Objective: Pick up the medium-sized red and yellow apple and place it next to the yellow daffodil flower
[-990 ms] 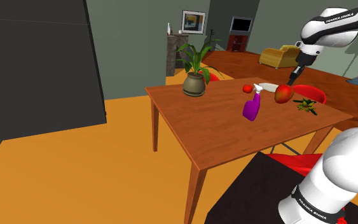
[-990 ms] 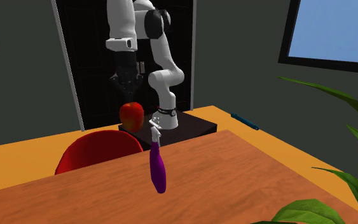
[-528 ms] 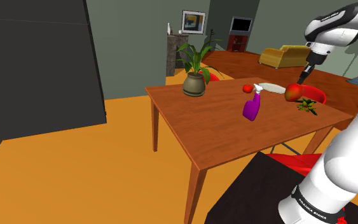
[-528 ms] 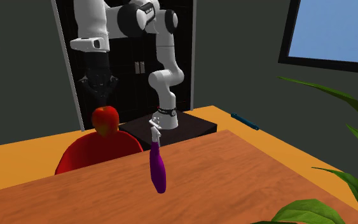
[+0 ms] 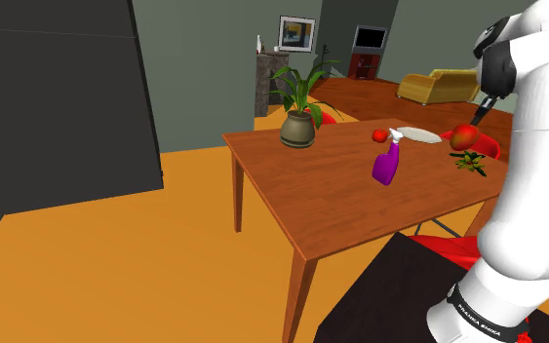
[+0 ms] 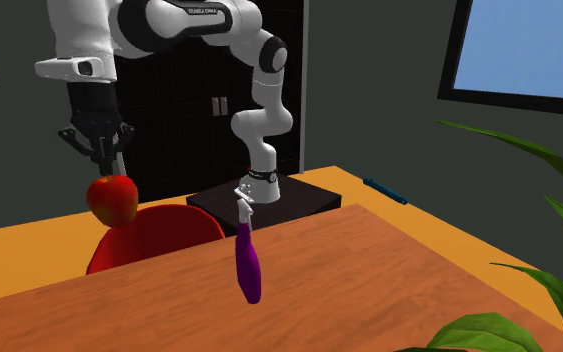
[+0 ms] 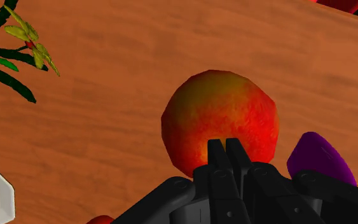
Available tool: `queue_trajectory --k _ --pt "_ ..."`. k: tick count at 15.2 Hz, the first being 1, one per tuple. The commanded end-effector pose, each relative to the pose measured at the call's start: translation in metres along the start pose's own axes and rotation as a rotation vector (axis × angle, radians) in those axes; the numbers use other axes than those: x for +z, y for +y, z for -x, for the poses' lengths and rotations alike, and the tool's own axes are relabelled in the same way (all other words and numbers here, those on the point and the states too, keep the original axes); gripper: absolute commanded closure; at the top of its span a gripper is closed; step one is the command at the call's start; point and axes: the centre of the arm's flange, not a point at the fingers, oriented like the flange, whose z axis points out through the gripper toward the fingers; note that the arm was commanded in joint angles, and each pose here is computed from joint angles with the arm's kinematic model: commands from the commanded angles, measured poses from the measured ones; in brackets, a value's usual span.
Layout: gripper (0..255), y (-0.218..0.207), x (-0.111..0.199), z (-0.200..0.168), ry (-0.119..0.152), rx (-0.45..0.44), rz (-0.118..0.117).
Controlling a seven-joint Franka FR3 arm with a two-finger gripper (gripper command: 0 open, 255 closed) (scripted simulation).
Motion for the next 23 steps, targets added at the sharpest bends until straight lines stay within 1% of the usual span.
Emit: queue_trajectory --k 1,6,7,23 --pt "255 0.027 0.001 0.012 0.003 -0.002 -0.003" --pt "255 0.089 0.004 0.032 0.003 -0.002 -0.003" --pt "255 0.094 0.005 0.034 0.003 -0.002 -0.003" --pt "255 0.086 0.088 0.044 0.003 -0.002 -0.003"
